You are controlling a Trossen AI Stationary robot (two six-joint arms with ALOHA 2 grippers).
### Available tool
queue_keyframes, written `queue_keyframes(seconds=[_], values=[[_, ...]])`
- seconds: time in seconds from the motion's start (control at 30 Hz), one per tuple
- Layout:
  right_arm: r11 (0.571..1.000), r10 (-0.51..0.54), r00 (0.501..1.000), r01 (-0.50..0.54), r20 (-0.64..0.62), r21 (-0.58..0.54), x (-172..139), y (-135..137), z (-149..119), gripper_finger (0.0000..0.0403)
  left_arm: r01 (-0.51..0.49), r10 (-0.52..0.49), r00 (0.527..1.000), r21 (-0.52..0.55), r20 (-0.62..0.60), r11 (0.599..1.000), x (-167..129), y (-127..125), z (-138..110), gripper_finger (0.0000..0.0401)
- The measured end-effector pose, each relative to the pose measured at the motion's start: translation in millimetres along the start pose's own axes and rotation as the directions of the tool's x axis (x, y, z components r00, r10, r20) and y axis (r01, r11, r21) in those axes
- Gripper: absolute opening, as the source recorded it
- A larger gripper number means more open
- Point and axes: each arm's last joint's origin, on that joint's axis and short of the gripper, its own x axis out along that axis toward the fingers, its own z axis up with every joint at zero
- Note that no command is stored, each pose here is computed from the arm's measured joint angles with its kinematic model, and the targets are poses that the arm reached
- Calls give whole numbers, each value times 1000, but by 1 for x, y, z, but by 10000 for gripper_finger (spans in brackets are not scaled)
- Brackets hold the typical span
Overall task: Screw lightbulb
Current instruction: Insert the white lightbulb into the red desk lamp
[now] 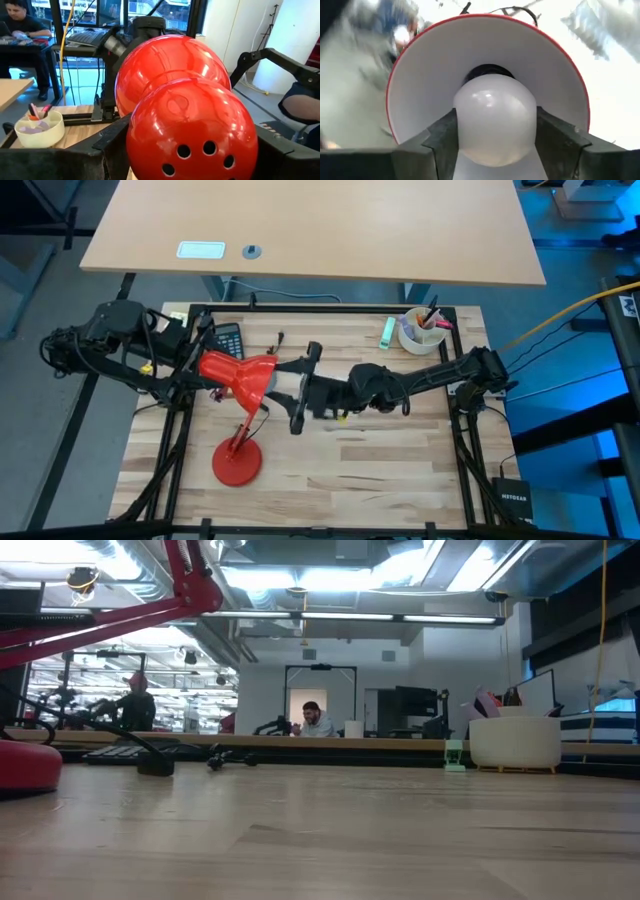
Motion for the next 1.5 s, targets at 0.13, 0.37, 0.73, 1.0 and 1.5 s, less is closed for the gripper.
queue_keyframes(seconds=[0.13,0.37,0.73,1.0,1.5], values=[[861,4,1000,4,-14,508,1,-2,-3,228,-1,1,1000,23,0,1000,0,0,0,266],[46,27,1000,8,-9,999,1,0,-3,229,-2,3,1000,69,-10,998,0,0,-1,266],[-295,22,1000,0,7,955,1,-1,-2,230,-1,3,1000,97,-15,995,0,0,-1,266],[-285,25,1000,3,5,959,1,-1,-2,230,-1,3,1000,87,-18,996,0,0,-2,266],[-251,-12,999,47,-52,967,1,-3,-6,230,-6,7,1000,27,-21,1000,0,0,-2,266]])
